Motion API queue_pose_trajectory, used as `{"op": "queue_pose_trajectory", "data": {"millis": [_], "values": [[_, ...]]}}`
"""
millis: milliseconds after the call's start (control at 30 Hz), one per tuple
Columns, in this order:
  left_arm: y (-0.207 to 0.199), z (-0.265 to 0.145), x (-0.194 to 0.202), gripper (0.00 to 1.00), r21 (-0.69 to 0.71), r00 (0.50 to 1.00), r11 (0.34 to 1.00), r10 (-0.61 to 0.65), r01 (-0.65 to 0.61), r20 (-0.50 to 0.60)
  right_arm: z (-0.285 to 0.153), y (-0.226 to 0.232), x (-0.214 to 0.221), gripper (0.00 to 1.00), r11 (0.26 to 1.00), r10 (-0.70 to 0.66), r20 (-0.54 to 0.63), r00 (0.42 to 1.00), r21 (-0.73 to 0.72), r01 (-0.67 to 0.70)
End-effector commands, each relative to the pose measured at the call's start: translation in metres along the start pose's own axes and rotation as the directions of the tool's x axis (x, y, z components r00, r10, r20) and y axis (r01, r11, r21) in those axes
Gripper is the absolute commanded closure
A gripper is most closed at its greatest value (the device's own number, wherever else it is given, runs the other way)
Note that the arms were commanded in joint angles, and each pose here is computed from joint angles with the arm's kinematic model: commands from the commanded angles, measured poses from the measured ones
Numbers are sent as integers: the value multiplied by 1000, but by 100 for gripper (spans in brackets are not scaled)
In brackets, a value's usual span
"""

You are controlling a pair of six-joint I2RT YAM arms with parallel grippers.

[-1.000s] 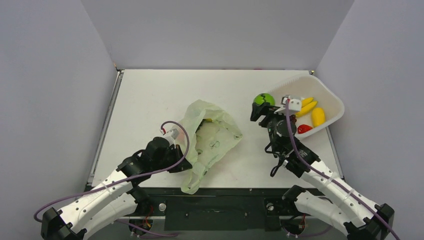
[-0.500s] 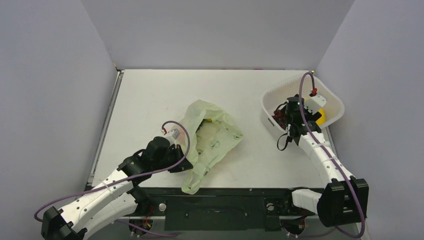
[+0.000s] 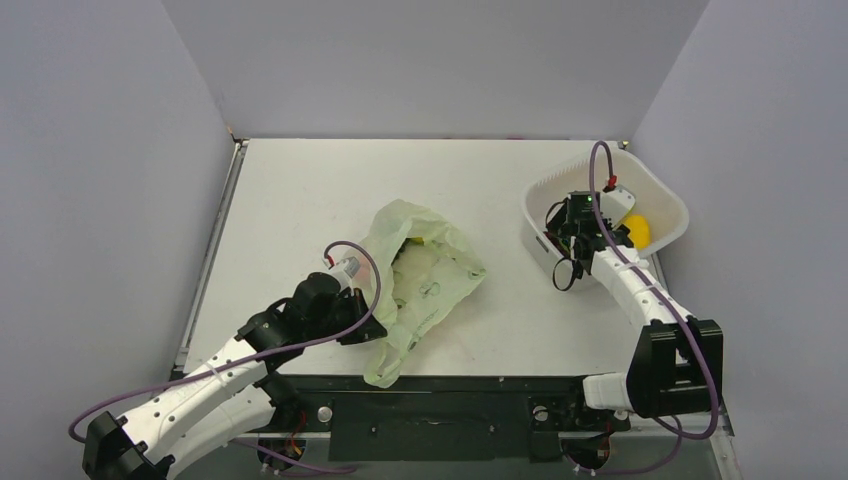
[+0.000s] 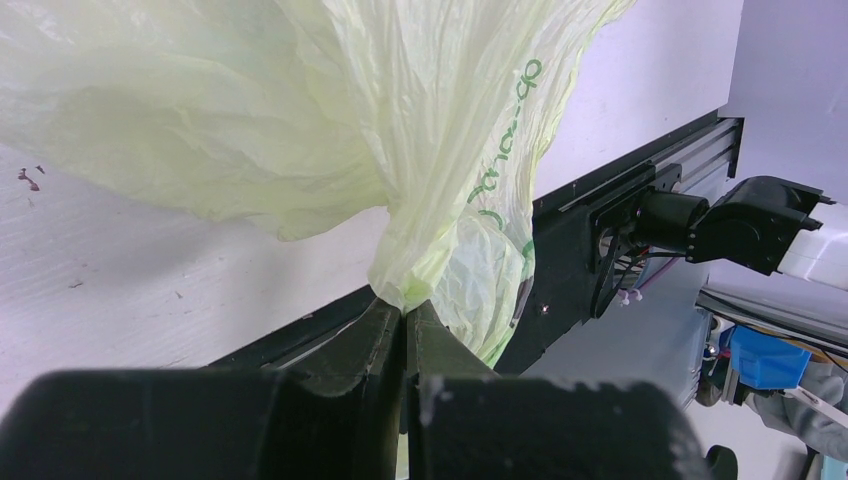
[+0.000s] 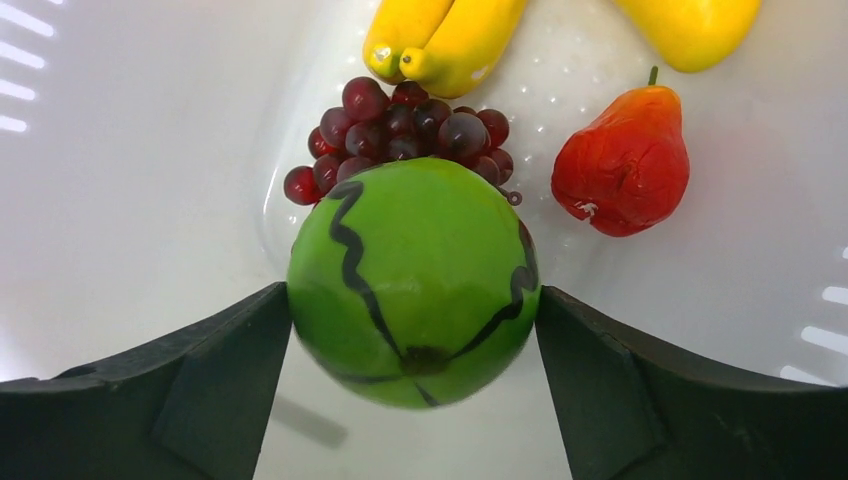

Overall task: Take the fake fruits out of the plastic bag
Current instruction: Place the fake fruit in the bin, then adjust the plastic bag at the center of the board.

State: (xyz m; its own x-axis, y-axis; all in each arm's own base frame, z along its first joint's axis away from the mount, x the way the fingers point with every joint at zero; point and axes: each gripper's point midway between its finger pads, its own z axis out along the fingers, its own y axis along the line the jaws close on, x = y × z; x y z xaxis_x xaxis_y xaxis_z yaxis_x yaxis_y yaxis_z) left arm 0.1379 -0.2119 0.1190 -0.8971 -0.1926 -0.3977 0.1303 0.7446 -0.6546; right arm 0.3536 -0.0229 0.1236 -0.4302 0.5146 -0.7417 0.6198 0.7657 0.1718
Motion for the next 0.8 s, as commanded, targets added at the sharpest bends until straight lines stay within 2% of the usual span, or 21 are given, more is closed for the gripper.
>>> {"op": "queue_pose_trajectory", "data": {"millis": [0,67,133,333,467,633,767], "values": [[-14,-2,-11,100,53,999,999,1,-3,38,-15,9,-25,7,997,32,77,997,-69,-27],[-15,-2,-11,100,56,999,998,0,-2,38,-21,9,-31,1,996,39,102,994,-87,-30],[-16,-1,-11,100,57,999,998,3,-5,33,-26,10,-35,0,994,38,120,992,-108,-25],[-16,-1,-10,100,59,1000,998,5,-7,31,-57,20,-54,0,984,20,220,975,-176,20],[-15,-1,-10,100,59,999,998,4,-6,32,-92,41,-60,0,961,-27,306,952,-253,109],[-17,1,-11,100,59,1000,998,7,-8,29,-126,75,-48,1,898,-92,351,932,-376,230],[-18,1,-13,100,57,1000,998,9,-11,29,-156,112,-21,6,783,-130,350,928,-538,313]]}}
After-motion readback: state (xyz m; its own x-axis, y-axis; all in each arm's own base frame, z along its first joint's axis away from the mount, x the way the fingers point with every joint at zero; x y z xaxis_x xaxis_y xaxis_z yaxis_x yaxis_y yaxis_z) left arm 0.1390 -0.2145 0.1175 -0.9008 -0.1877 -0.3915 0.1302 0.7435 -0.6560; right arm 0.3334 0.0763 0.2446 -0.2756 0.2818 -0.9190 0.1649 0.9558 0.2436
